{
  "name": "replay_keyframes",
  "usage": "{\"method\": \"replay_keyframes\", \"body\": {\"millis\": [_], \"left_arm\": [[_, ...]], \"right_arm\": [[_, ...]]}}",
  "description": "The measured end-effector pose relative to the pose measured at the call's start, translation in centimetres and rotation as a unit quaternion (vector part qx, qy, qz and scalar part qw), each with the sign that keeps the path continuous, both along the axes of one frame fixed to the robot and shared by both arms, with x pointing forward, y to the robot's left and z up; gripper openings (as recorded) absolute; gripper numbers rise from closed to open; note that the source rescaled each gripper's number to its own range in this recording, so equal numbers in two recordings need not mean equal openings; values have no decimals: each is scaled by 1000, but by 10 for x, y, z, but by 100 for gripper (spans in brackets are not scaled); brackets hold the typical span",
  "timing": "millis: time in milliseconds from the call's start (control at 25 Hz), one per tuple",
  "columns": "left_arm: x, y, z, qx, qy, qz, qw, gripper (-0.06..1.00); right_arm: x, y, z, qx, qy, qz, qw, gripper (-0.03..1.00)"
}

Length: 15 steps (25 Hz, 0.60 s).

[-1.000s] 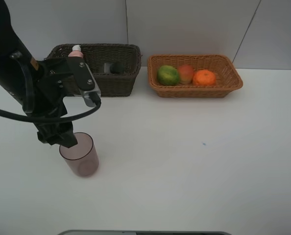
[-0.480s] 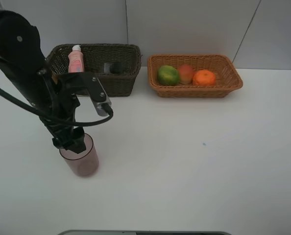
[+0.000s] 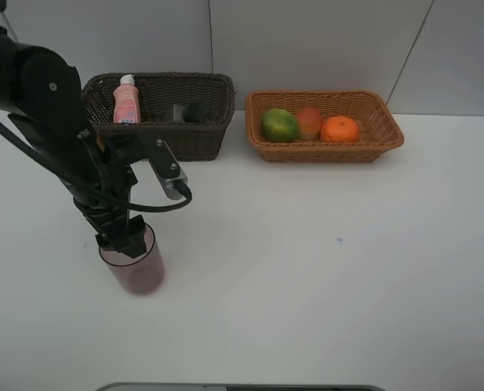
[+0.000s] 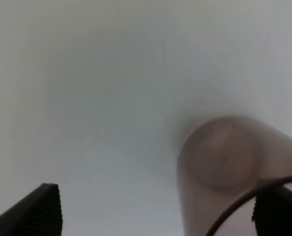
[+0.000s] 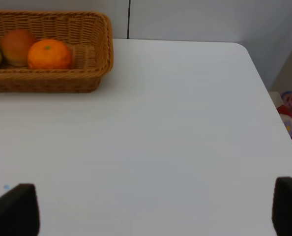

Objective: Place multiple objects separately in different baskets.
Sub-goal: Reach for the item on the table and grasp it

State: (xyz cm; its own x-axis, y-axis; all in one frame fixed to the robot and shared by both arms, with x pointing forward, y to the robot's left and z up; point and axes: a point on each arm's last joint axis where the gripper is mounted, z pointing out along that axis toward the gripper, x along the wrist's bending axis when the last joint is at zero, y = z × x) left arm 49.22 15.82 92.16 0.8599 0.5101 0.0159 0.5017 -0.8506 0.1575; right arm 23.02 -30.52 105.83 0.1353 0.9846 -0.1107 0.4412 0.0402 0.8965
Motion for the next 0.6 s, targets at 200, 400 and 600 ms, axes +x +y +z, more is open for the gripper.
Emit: {"method": "replay_keyframes", "body": {"millis": [200,400,600], "left_arm": [[2,-1,-12,4,11,4,1000,100],[5,-3,-17,0,4,6,1000,99],[6,-3,-17,-1,1,7,1000,67]], "right_arm": [[0,0,0,0,0,0,1000,100],[0,0,0,0,0,0,1000,100],[0,0,0,0,0,0,1000,100]]}}
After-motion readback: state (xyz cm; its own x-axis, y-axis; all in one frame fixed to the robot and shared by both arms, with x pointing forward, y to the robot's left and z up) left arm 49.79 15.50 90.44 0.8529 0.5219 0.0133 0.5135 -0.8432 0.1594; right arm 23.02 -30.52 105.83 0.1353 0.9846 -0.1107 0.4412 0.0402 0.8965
